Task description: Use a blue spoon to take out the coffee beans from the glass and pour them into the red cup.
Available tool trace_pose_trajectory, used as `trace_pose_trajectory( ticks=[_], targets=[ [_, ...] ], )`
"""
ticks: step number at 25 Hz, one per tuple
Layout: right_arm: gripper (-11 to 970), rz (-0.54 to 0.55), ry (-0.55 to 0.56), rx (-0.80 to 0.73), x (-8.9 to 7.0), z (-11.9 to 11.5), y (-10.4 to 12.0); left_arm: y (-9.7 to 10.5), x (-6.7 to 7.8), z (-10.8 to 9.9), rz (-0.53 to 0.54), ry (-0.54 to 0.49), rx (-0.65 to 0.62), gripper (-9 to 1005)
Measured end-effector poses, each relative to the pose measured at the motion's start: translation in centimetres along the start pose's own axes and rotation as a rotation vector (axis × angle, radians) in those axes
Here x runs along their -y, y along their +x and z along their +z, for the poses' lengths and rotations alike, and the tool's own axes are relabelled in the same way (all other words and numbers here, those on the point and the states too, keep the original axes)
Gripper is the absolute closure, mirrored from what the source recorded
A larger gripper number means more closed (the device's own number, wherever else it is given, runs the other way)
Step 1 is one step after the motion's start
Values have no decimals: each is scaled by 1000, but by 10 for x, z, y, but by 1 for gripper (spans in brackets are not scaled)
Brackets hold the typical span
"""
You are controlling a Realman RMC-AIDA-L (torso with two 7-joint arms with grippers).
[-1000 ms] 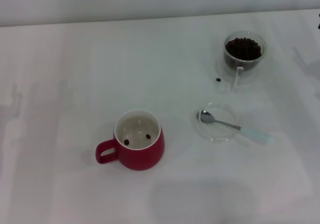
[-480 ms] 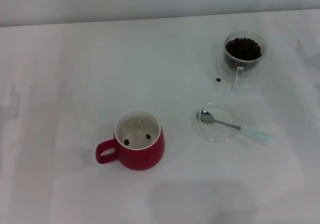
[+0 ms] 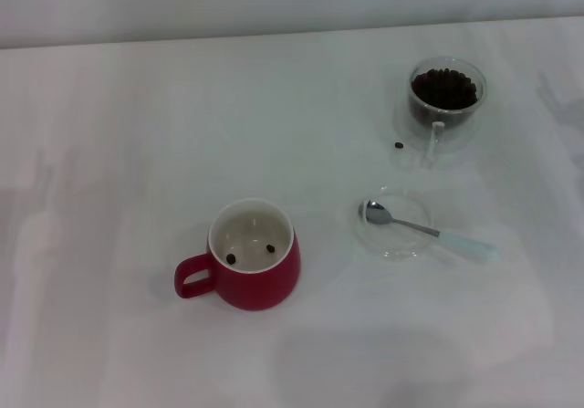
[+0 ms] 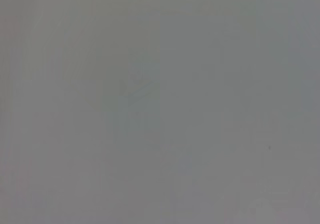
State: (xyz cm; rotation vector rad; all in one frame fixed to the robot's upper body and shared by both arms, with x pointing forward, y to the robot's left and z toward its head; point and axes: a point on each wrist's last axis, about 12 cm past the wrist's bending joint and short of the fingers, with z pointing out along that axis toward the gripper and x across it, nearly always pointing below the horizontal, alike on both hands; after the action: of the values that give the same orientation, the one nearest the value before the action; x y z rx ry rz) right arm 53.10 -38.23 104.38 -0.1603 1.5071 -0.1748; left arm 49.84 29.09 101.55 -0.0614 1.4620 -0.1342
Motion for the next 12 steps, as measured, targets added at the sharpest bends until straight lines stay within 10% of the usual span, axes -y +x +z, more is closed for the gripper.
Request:
trace_pose_trajectory(
  ticks=[12],
  targets=[
    [80,-93,-2,4,0,2,-1,3,4,-3,-94,-2,-13,104]
  ],
)
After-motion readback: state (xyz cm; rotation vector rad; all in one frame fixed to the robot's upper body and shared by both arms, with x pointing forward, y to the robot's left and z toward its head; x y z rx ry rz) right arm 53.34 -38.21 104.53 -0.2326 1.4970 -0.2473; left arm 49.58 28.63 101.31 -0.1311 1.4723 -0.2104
